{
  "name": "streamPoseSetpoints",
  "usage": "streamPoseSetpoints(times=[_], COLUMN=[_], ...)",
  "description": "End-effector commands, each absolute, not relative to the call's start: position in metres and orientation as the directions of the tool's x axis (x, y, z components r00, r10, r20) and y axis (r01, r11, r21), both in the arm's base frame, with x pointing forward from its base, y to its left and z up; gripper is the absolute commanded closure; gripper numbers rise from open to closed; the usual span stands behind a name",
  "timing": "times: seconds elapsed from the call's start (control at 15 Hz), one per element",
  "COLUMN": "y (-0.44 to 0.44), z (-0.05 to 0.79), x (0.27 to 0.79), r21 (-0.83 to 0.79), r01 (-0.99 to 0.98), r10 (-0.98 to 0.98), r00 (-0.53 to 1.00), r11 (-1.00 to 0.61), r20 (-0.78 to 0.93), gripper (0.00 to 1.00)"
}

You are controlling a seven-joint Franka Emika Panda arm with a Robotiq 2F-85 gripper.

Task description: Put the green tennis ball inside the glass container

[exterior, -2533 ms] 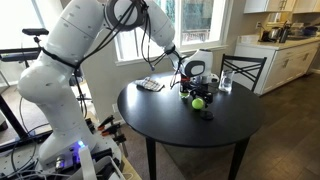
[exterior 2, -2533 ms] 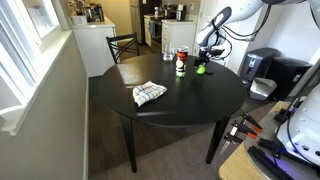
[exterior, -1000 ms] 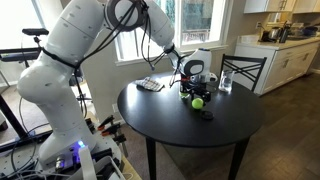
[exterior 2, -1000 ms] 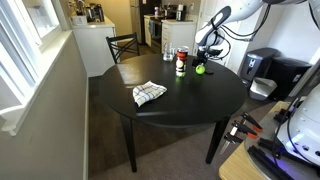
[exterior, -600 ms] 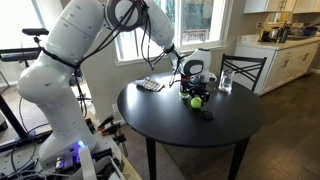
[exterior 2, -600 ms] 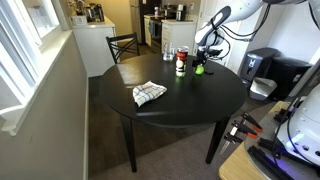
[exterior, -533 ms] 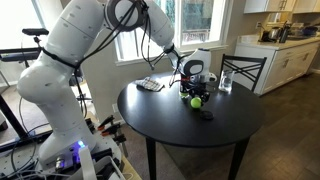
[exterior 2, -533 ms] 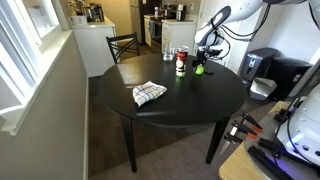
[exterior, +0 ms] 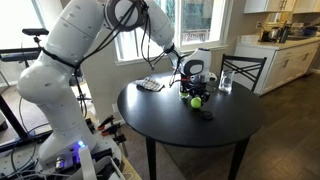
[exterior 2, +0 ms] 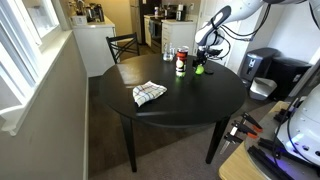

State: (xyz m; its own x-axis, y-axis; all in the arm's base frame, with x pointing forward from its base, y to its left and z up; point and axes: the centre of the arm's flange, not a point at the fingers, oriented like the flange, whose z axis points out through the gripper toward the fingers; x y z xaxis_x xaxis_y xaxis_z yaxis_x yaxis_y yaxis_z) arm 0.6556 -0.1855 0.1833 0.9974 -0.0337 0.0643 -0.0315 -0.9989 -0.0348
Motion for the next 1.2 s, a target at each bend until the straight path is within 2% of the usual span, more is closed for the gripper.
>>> streamPoseSetpoints(times=[0.0, 0.47, 1.13], y=[-0.194, -0.209, -0.169], z=[0.212, 0.286, 0.358], x=[0.639, 0.643, 0.688], r21=[-0.073, -0.031, 0.033], r01=[-0.016, -0.004, 0.045], r10=[-0.022, -0.01, 0.054], r00=[0.996, 0.977, 0.931], r11=[-0.997, -1.0, -0.998], r20=[0.085, 0.213, 0.361], gripper=[0.59, 0.59, 0.59])
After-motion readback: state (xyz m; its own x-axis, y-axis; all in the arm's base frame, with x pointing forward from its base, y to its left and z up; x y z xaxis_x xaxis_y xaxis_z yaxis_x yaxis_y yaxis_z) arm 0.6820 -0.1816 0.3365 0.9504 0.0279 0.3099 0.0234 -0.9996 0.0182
